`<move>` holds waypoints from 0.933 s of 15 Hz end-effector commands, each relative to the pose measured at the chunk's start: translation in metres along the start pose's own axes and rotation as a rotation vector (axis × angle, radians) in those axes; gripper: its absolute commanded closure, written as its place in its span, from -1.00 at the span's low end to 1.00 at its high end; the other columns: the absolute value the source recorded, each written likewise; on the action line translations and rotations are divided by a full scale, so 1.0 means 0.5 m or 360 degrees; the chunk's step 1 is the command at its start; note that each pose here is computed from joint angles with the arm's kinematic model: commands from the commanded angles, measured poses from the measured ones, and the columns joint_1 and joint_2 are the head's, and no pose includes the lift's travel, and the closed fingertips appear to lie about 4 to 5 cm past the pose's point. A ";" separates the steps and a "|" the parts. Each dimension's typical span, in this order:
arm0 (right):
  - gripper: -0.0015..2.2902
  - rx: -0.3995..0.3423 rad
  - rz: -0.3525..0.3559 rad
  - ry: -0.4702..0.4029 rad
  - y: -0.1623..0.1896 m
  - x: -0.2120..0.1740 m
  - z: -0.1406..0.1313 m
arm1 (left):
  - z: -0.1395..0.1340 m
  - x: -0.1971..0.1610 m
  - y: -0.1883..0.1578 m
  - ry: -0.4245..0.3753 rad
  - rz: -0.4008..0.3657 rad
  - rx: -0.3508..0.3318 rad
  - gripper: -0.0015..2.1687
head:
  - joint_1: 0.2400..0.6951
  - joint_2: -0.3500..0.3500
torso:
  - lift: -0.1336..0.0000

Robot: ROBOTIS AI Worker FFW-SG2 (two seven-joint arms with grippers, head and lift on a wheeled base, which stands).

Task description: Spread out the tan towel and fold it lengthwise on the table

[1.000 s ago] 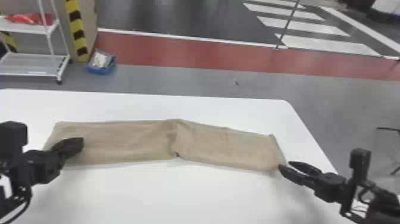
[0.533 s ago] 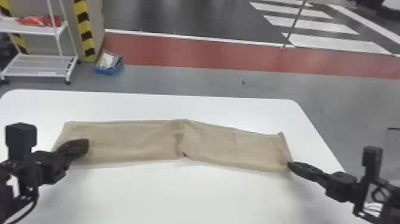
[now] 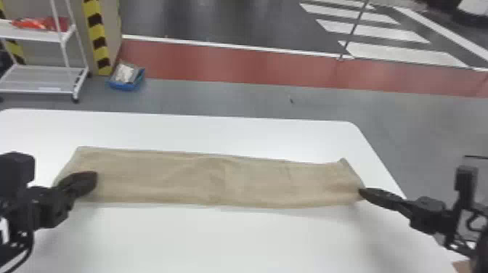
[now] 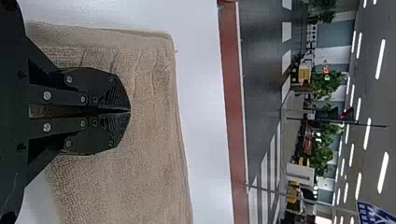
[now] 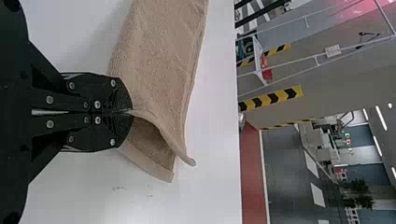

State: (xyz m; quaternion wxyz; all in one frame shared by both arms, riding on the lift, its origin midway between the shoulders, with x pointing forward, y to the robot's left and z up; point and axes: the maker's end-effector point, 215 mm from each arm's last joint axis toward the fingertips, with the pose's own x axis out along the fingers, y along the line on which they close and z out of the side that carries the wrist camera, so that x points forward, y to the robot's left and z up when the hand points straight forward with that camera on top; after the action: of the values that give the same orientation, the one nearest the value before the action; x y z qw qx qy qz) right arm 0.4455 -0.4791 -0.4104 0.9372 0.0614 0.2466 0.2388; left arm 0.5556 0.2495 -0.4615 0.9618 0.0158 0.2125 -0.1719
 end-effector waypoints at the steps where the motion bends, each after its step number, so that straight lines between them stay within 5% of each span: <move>1: 0.08 -0.0083 -0.0025 0.0032 -0.038 0.004 0.031 | -0.002 -0.001 0.000 -0.0001 0.0000 0.0001 -0.01 | 1.00 -0.70 | -0.86; 10: 0.04 -0.0421 -0.0041 0.0066 -0.069 0.083 0.087 | 0.004 -0.100 -0.011 0.0013 0.0007 -0.0080 -0.01 | 1.00 -0.70 | -0.86; 14: -0.35 -0.0470 -0.0066 0.0049 -0.090 0.071 0.081 | 0.046 -0.142 -0.031 -0.0050 -0.0036 -0.0098 -0.01 | 1.00 -0.71 | -0.86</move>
State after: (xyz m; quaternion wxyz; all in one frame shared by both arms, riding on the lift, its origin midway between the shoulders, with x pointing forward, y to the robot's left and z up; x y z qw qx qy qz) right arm 0.5115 -0.4976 -0.4005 0.9358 -0.0819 0.2277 0.2565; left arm 0.5005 0.2576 -0.4170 0.9629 -0.0173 0.2064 -0.1732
